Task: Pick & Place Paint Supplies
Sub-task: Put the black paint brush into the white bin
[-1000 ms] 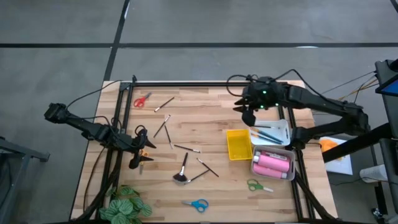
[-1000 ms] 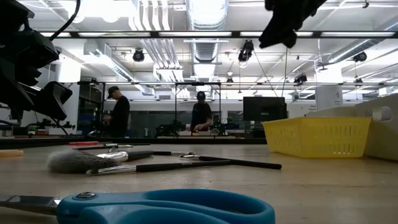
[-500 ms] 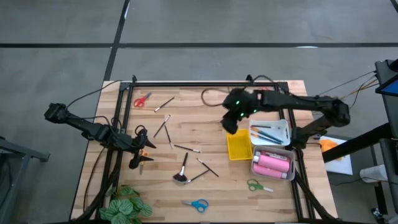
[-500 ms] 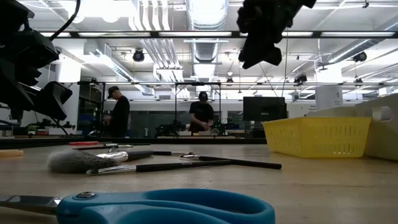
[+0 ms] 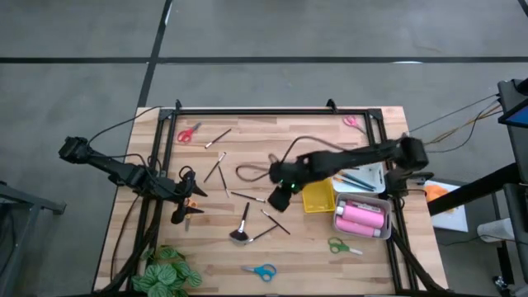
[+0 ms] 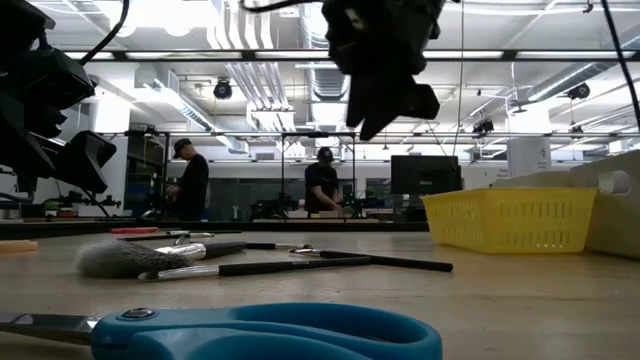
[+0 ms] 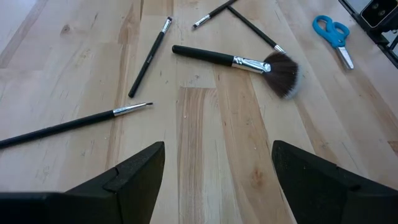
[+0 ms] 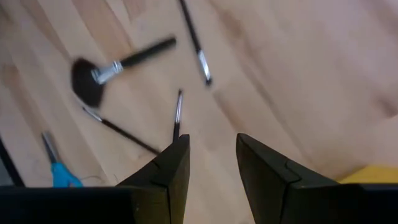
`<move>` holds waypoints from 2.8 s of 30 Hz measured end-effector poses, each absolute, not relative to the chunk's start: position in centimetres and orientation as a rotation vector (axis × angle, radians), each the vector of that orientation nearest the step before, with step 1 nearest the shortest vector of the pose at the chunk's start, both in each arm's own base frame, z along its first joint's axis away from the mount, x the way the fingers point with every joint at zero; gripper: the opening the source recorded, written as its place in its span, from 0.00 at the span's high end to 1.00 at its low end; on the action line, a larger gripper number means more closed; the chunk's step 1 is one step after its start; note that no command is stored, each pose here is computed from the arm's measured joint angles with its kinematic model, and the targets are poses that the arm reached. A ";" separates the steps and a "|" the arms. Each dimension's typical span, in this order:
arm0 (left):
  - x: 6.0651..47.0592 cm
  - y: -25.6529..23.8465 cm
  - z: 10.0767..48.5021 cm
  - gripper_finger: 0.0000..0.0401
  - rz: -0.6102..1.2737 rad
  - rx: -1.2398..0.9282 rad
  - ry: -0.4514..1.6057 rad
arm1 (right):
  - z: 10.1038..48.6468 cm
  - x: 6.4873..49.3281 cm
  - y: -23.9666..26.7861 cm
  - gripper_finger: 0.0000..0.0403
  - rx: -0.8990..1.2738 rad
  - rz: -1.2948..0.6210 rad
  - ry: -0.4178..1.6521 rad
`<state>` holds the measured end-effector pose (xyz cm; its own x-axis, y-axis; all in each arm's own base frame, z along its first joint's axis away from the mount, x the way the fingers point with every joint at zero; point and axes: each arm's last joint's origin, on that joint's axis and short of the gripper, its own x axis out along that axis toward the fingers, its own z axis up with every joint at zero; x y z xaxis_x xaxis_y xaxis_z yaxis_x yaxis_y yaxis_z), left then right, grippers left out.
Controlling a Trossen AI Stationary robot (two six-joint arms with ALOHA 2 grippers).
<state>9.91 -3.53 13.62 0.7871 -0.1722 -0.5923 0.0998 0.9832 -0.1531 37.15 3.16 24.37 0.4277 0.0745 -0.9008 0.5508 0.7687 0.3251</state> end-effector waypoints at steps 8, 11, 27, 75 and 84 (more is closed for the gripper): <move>9.9 -3.5 13.6 0.25 -0.147 -0.116 0.649 | 21.6 40.5 6.5 0.68 0.598 -0.328 1.262; 9.9 -3.5 13.6 0.25 -0.147 -0.116 0.649 | 20.8 41.4 7.0 0.68 0.593 -0.320 1.274; 9.9 -3.5 13.6 0.25 -0.147 -0.116 0.649 | 17.4 43.6 7.6 0.68 0.620 -0.342 1.331; 9.9 -3.5 13.6 0.25 -0.147 -0.116 0.649 | 15.9 43.8 8.4 0.96 0.532 -0.332 1.371; 9.9 -3.5 13.6 0.25 -0.147 -0.115 0.651 | 19.9 44.2 5.9 0.96 0.439 -0.224 1.305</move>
<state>9.90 -3.53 13.61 0.7860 -0.1717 -0.5939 0.0996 0.9833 -0.1526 44.18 5.86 19.86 0.2565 0.0849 -0.9628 0.4007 0.8972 0.1859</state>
